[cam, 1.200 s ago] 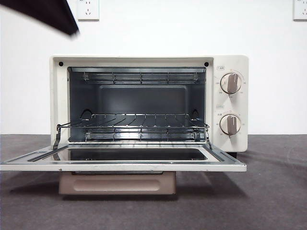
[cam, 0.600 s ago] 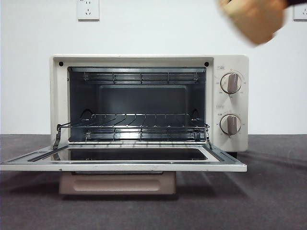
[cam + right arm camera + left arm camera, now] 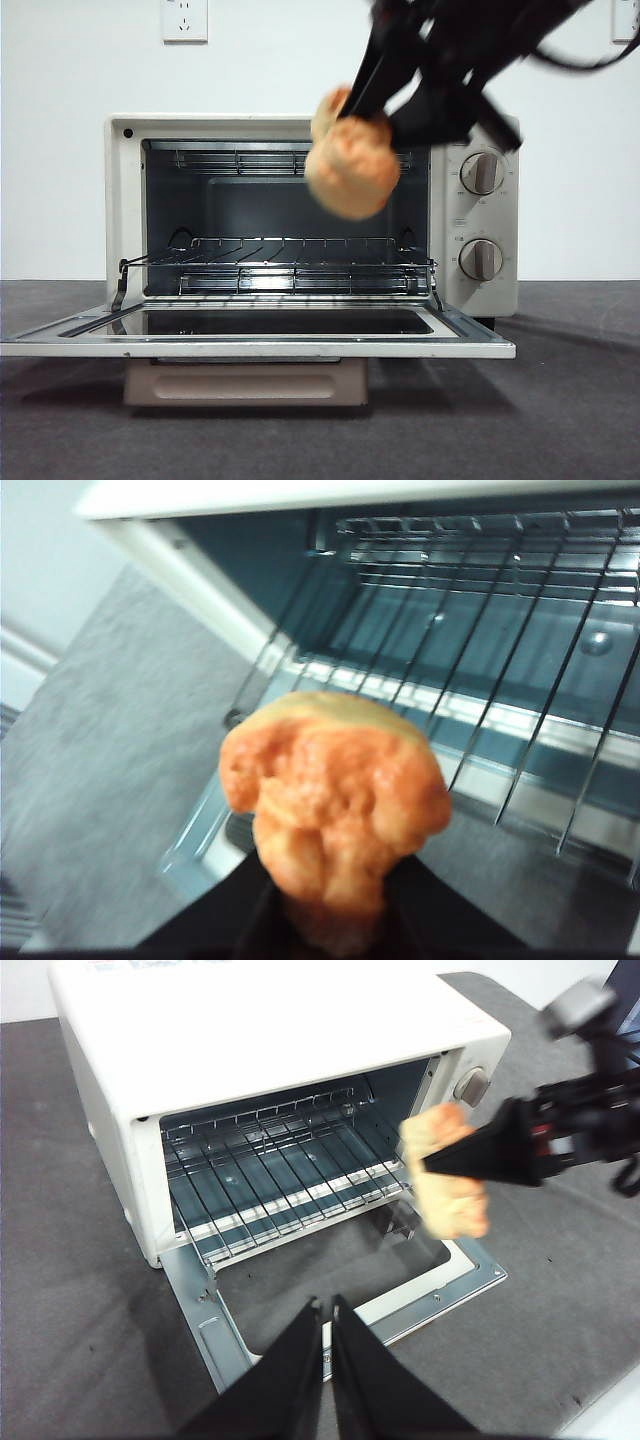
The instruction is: The left arm flap open the oven, the right arm pick bread and place it into oven, the left arm flap close the oven
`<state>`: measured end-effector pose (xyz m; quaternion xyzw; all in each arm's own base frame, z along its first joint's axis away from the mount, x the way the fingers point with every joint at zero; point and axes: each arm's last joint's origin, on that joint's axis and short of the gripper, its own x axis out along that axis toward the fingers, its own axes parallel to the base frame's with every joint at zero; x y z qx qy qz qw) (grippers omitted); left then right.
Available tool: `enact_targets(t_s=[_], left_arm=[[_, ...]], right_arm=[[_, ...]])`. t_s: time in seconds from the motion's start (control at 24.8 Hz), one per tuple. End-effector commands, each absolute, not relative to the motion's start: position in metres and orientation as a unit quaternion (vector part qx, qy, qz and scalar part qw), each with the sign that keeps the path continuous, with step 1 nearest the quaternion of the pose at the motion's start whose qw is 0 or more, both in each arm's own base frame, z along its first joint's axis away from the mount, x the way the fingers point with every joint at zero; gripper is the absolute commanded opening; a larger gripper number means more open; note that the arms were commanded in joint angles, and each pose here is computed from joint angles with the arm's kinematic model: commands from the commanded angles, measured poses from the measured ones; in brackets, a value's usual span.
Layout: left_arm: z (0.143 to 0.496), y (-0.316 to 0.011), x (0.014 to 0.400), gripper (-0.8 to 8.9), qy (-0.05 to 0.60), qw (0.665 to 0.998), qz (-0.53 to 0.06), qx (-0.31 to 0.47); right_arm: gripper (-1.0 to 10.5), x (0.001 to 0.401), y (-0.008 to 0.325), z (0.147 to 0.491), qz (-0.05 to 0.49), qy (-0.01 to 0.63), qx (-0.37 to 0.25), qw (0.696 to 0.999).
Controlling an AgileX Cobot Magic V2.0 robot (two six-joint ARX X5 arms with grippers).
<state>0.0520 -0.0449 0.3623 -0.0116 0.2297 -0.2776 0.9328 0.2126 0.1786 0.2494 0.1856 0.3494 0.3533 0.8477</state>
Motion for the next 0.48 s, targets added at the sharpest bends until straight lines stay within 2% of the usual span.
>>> enact_targets(t_s=[0.04, 0.36, 0.48], left_arm=[[0.365, -0.044, 0.051, 0.2, 0.233, 0.932, -0.277, -0.017], [0.361, -0.042, 0.049, 0.2, 0.259, 0.927, -0.272, -0.006], [0.359, -0.042, 0.048, 0.2, 0.266, 0.926, -0.27, -0.003]], right_arm=[[0.7, 0.226, 0.19, 0.247, 0.346, 0.344, 0.194, 0.851], [0.7, 0.259, 0.21, 0.24, 0.299, 0.333, 0.187, 0.874], [0.7, 0.269, 0.213, 0.241, 0.26, 0.34, 0.178, 0.886]])
